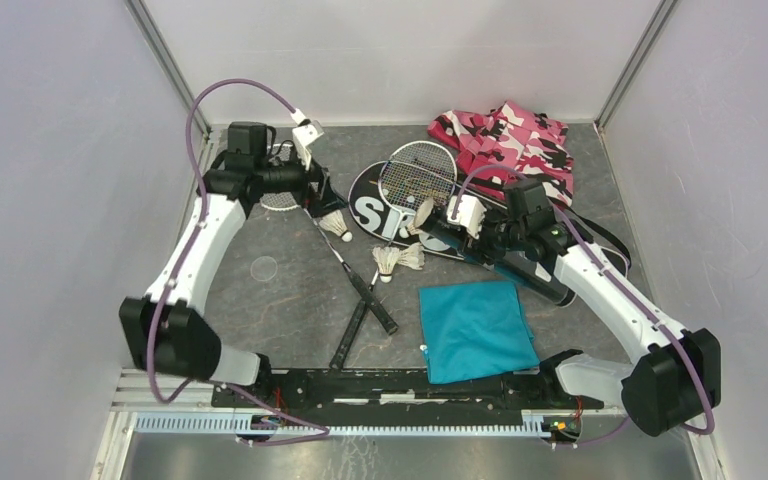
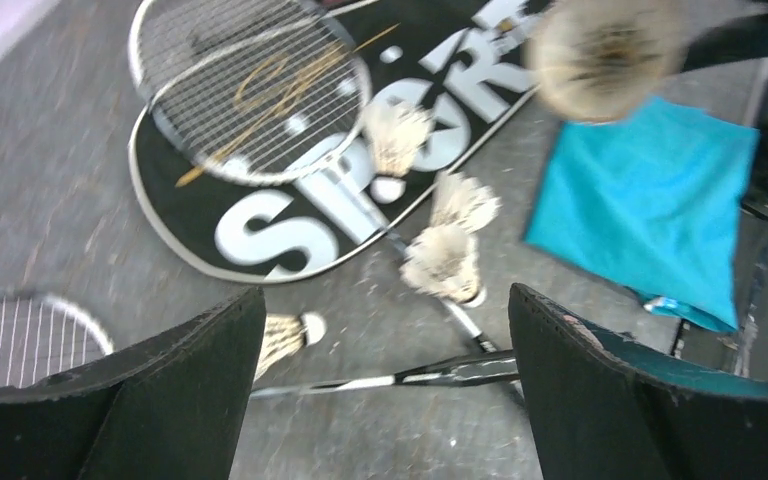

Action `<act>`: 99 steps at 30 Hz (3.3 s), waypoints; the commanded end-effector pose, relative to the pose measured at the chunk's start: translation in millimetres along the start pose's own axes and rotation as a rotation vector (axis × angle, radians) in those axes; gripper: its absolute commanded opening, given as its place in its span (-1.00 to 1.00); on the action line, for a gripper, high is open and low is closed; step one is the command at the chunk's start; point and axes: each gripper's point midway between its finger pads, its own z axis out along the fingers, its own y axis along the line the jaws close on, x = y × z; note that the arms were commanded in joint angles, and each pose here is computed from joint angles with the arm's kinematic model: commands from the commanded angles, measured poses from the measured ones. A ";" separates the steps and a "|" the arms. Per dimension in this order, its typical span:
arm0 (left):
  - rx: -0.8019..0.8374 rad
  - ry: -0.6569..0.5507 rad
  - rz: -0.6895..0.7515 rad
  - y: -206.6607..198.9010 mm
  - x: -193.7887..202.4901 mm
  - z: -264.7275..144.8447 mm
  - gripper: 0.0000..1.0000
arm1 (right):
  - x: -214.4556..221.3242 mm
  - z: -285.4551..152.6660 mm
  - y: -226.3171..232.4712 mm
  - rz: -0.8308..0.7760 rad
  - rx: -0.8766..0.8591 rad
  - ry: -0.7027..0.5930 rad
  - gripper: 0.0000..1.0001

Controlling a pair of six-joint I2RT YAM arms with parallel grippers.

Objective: Pack up the badminton gear

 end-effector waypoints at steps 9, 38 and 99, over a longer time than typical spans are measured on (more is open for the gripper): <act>-0.114 0.306 -0.226 113.4 109.0 34.0 0.75 | -2.2 0.3 2.0 -0.020 -0.003 -0.026 -0.43; 0.155 0.387 -0.399 92.8 151.3 61.5 -0.96 | 6.0 1.3 1.2 -0.019 0.013 0.003 -0.42; 0.568 -0.029 -0.117 -141.5 -0.6 80.1 0.25 | -81.6 19.9 18.5 -0.073 -0.162 -0.204 -0.41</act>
